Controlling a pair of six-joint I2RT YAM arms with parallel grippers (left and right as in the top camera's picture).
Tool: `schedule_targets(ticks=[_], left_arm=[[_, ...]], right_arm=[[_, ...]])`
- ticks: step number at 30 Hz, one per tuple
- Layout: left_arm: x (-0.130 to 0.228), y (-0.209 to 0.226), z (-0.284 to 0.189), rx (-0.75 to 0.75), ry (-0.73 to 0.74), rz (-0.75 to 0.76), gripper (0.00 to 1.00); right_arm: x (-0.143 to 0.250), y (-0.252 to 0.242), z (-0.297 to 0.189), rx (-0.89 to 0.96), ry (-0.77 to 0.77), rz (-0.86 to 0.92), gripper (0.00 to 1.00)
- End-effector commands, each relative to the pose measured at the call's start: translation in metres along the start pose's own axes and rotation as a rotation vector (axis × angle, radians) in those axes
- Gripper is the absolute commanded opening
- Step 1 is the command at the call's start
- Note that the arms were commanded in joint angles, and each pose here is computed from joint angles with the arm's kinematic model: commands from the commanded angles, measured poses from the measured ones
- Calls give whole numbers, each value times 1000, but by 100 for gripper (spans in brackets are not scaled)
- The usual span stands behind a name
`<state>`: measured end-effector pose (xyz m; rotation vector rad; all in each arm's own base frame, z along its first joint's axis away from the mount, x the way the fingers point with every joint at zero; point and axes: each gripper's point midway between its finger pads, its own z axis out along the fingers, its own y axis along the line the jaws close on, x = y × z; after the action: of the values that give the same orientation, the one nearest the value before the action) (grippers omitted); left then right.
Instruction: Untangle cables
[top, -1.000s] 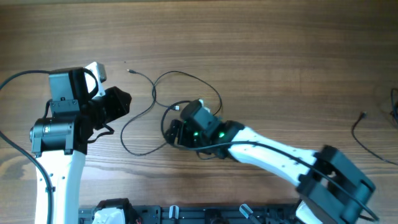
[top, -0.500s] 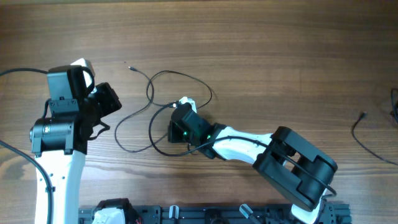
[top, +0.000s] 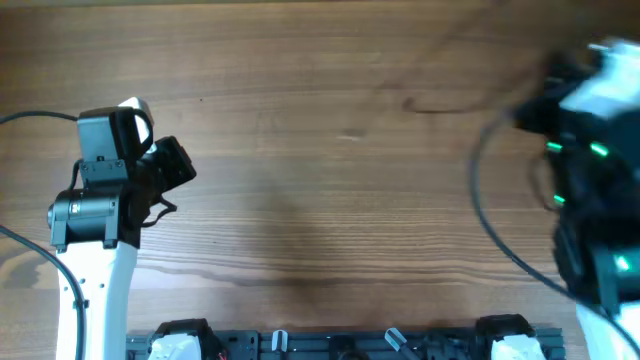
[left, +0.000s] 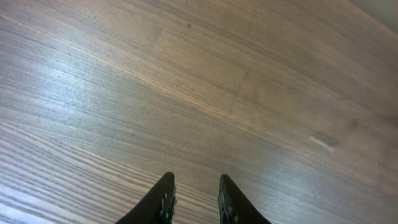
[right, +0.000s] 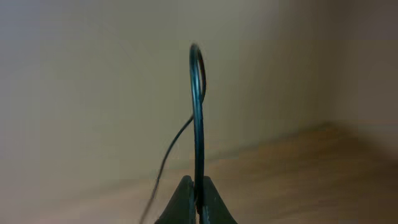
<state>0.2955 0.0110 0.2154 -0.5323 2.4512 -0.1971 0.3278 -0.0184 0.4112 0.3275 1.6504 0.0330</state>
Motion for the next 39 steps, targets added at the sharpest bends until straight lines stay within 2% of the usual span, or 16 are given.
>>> schedule_targets(ticks=[1, 6, 9, 10, 12, 14, 18, 22, 24, 25, 26, 28, 31, 33, 36, 39], left_arm=[[-4, -1, -3, -3, -14, 20, 25], [-2, 0, -3, -5, -8, 19, 25], [3, 2, -3, -13, 12, 18, 25], [4, 2, -3, -15, 17, 18, 25], [4, 2, -3, -15, 17, 18, 25], [4, 2, -3, -15, 17, 18, 25], [4, 2, -3, -15, 17, 17, 25], [5, 3, -1, -17, 23, 17, 25], [5, 3, 2, -21, 33, 17, 25], [6, 3, 4, -23, 40, 16, 25], [7, 4, 7, -27, 51, 16, 25], [8, 3, 10, -23, 62, 15, 25], [8, 3, 10, -23, 62, 15, 25], [8, 3, 10, -23, 62, 15, 25], [9, 1, 10, -9, 68, 14, 25], [9, 1, 10, -9, 68, 14, 25]], right_arm=[[-49, -102, -34, 383, -164, -53, 4], [-23, -169, -6, 517, -42, -25, 4], [15, -196, 42, 547, 80, -21, 4], [50, -213, 75, 559, 172, -15, 4], [81, -233, 93, 586, 246, 24, 4], [126, -269, 107, 615, 336, 168, 4], [181, -333, 99, 628, 410, 486, 4], [201, -393, 64, 681, 356, 815, 4], [202, -400, 58, 678, 335, 893, 4], [202, -400, 57, 681, 330, 917, 19], [206, -398, 55, 695, 336, 961, 53], [219, -390, 49, 753, 344, 1140, 100], [245, -372, 33, 873, 388, 1422, 100], [262, -344, 26, 853, 528, 1483, 100], [267, -287, 42, 585, 752, 1348, 100], [292, -237, 46, 546, 962, 1096, 100]])
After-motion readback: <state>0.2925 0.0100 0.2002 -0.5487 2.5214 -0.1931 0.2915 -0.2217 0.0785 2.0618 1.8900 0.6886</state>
